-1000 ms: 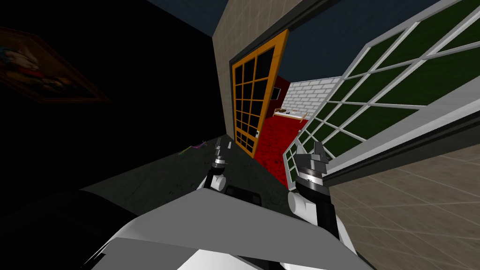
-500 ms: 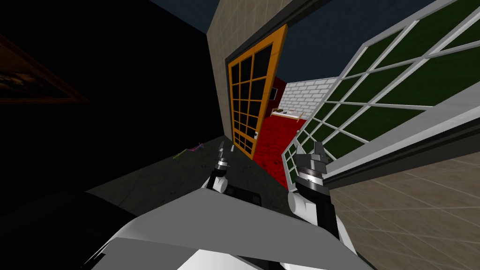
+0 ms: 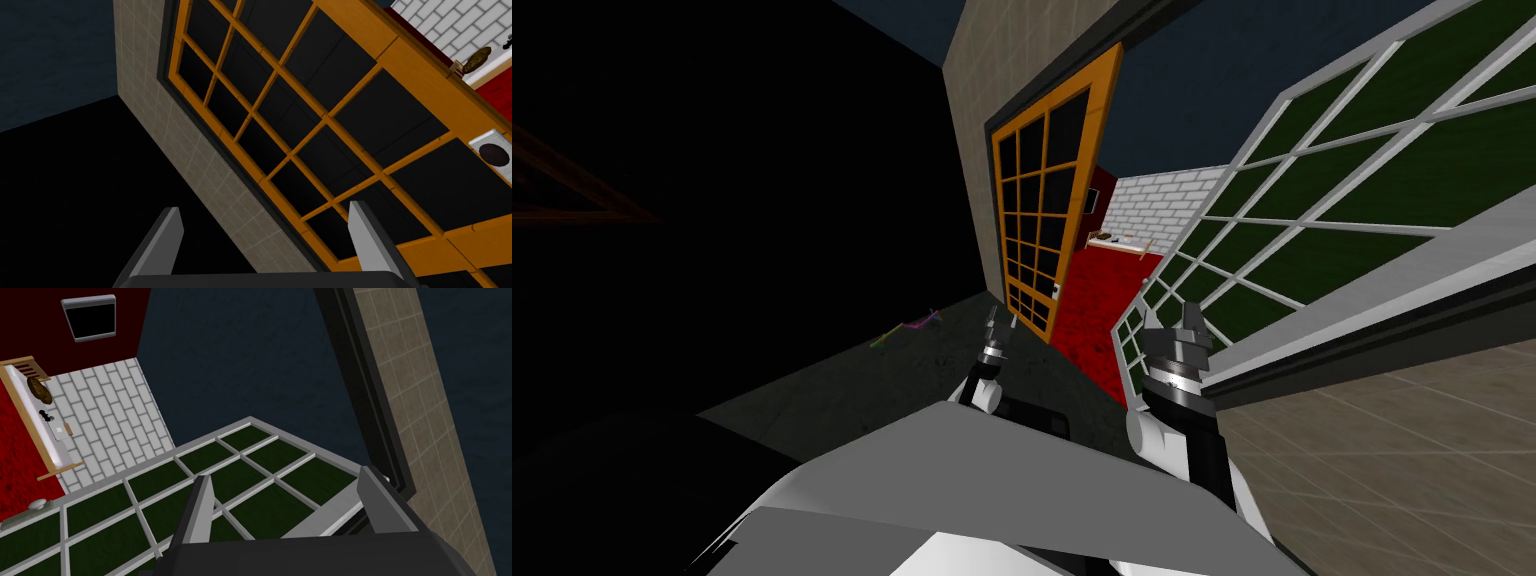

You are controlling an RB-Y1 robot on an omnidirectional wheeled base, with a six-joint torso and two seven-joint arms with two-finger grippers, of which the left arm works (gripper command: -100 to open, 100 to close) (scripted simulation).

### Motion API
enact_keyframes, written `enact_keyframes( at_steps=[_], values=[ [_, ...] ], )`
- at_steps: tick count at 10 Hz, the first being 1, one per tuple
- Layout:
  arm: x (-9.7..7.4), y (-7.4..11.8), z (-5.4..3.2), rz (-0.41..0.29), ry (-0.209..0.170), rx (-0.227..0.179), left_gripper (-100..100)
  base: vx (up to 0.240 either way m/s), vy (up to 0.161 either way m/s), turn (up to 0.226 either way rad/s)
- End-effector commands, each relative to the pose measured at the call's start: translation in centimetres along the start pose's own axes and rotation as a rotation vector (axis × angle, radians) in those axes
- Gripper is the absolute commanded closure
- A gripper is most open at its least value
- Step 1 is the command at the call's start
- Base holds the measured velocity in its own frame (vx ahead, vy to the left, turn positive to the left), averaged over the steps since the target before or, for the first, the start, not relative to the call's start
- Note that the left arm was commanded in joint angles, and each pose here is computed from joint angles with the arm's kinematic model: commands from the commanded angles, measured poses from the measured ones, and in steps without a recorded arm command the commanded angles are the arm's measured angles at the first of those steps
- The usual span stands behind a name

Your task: Push the door open

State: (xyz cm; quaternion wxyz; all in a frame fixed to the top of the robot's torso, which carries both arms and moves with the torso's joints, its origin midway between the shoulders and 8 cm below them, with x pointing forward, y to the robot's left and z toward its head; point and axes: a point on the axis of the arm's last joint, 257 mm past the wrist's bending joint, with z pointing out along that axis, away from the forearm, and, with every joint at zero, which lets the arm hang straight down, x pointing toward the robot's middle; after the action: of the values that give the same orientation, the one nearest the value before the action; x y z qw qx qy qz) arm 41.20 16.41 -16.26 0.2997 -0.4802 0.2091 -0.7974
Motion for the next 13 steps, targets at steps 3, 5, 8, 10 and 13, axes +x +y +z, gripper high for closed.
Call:
enact_keyframes(
  at_steps=[3, 5, 8, 10, 13],
  values=[
    [-0.8, 3.1, -1.13, -0.101, -0.022, -0.059, -100, 0.133, 0.029, -0.080],
    [-1.3, 5.1, -1.87, -0.162, -0.039, -0.095, -100, 0.130, 0.024, -0.076],
    [-1.7, 7.1, -2.69, -0.221, -0.057, -0.131, -100, 0.105, 0.036, -0.067],
    [-2.1, 9.0, -3.55, -0.278, -0.076, -0.165, -100, 0.106, 0.020, -0.086],
    [-2.4, 10.8, -4.45, -0.333, -0.097, -0.198, -100, 0.121, 0.036, -0.059]
  ],
)
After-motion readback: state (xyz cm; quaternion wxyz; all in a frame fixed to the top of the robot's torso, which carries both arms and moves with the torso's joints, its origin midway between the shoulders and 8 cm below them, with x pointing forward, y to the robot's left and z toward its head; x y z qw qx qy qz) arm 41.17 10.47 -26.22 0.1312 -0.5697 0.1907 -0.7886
